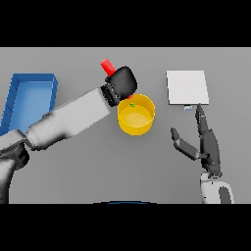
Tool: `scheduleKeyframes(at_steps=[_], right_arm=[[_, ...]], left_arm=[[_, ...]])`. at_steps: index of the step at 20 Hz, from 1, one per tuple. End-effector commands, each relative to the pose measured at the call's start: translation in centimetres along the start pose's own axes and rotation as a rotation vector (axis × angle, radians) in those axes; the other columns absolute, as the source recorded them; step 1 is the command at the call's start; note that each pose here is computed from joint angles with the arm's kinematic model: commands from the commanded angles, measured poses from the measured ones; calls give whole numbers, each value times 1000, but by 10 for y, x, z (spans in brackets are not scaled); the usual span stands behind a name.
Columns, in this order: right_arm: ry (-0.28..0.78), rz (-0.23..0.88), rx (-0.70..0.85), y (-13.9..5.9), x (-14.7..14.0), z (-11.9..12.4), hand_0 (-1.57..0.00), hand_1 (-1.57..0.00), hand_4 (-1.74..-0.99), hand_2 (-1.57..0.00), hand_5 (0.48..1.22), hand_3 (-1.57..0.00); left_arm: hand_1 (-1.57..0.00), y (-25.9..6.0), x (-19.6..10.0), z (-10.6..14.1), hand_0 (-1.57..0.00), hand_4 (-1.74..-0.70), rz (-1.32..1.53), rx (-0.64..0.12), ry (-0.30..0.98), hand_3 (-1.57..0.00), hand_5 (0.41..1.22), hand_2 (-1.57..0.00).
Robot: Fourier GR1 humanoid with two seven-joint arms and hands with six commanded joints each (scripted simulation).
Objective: Pick up the red beaker and tilt it to pour out 1 green nut into yellow bowl. Pick up the yellow bowl and place it on the metallic measuring scale.
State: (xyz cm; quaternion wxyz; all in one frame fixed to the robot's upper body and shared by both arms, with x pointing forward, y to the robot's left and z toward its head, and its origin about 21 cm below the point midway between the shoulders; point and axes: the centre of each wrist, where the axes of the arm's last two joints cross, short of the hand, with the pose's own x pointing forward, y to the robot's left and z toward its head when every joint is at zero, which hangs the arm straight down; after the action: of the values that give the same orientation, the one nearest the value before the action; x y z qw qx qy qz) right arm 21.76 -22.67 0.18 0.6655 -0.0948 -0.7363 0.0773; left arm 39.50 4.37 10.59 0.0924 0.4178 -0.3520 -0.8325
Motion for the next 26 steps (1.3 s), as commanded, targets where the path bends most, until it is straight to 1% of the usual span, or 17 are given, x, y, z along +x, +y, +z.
scheduleKeyframes(at_steps=[1, 3, 6, 8, 10, 12, 13, 14, 16, 18, 19, 20, 21, 22, 24, 25, 26], right_arm=[[10, 6, -2, 0, -1, -2, 1, 1, -1276, 1, 600, 1], [-12, 19, -2, -2, 2, -1, 1, 1, -1270, 1, 588, 1], [-11, 42, -4, 0, 1, 1, 1, 1, -1236, 1, 582, 1], [0, 37, -8, 2, 0, -2, 1, 1, -1216, 1, 585, 1], [-20, 47, -5, -1, 1, 0, 1, 1, -1204, 1, 591, 1], [-25, 49, 2, 2, 1, -1, 1, 1, -1210, 1, 592, 1], [-15, 48, 6, 7, -3, 0, 1, 1, -1209, 1, 593, 1], [-21, 60, -3, 4, 0, -3, 1, 1, -1210, 1, 594, 1], [-21, 62, -6, 2, -1, 2, 1, 1, -1206, 1, 592, 1], [-28, 61, -8, 3, 1, -2, 1, 1, -1209, 1, 592, 1], [-30, 67, -10, 2, 1, -2, 1, 1, -1203, 1, 592, 1], [-35, 63, -11, 1, 1, -3, 1, 1, -1201, 1, 592, 1], [-27, 63, -5, 5, 0, -4, 1, 1, -1190, 1, 594, 1], [-42, 50, -2, 4, 2, -4, 1, 1, -1186, 1, 596, 1], [-46, 27, 11, 3, 2, -5, 1, 1, -1181, 1, 593, 1], [-45, 10, 8, 1, 4, -6, 1, 1, -1182, 1, 593, 1], [-31, -5, 12, 3, 3, -8, 1, 1, -1183, 1, 595, 1]], left_arm=[[-1571, 1, -4, -1, -1571, -1739, -24, 3, -7, -1558, 1221, -1571], [-1571, 6, -7, -5, -1571, -1738, -85, -4, 7, -1563, 1221, -1571], [-1571, 11, -4, -9, -1571, -1736, -176, -57, -12, -1567, 1221, -1571], [-1571, 14, -2, -11, -1571, -1735, -238, -61, -34, -1568, 1221, -1571], [-1571, 23, 0, -13, -1571, -1734, -298, -50, -48, -1569, 1221, -1571], [-1571, 22, 1, -14, -1571, -1735, -349, -48, -72, -1570, 1221, -1571], [-1571, 24, 2, -14, -1571, -1734, -365, -44, -66, -1570, 1221, -1571], [-1571, 28, 0, -15, -1571, -1734, -391, -38, -65, -1570, 1221, -1571], [-1571, 37, -16, -12, -1571, -1731, -399, -49, -58, -1571, 1221, -1571], [-1571, 56, -38, -7, -1571, -1729, -384, -13, -18, -1571, 1221, -1571], [-1571, 62, -54, -4, -1571, -1727, -371, 7, 7, -1494, 1221, -1571], [-1571, 69, -68, 0, -1571, -1676, -362, 12, 46, -1509, 1221, -1399], [-1571, 77, -84, 6, -1571, -1689, -342, 33, 82, -1266, 1221, -1434], [-1571, 83, -102, 11, -1571, -1699, -315, 46, 109, -1041, 1221, -1461], [-1571, 91, -137, 25, -1571, -1705, -248, 67, 185, -1232, 1221, -1501], [-1571, 96, -145, 28, -1571, -1709, -188, 72, 243, -1300, 1221, -1515], [-1571, 99, -162, 35, -1571, -1715, -119, 82, 281, -1354, 1221, -1526]])
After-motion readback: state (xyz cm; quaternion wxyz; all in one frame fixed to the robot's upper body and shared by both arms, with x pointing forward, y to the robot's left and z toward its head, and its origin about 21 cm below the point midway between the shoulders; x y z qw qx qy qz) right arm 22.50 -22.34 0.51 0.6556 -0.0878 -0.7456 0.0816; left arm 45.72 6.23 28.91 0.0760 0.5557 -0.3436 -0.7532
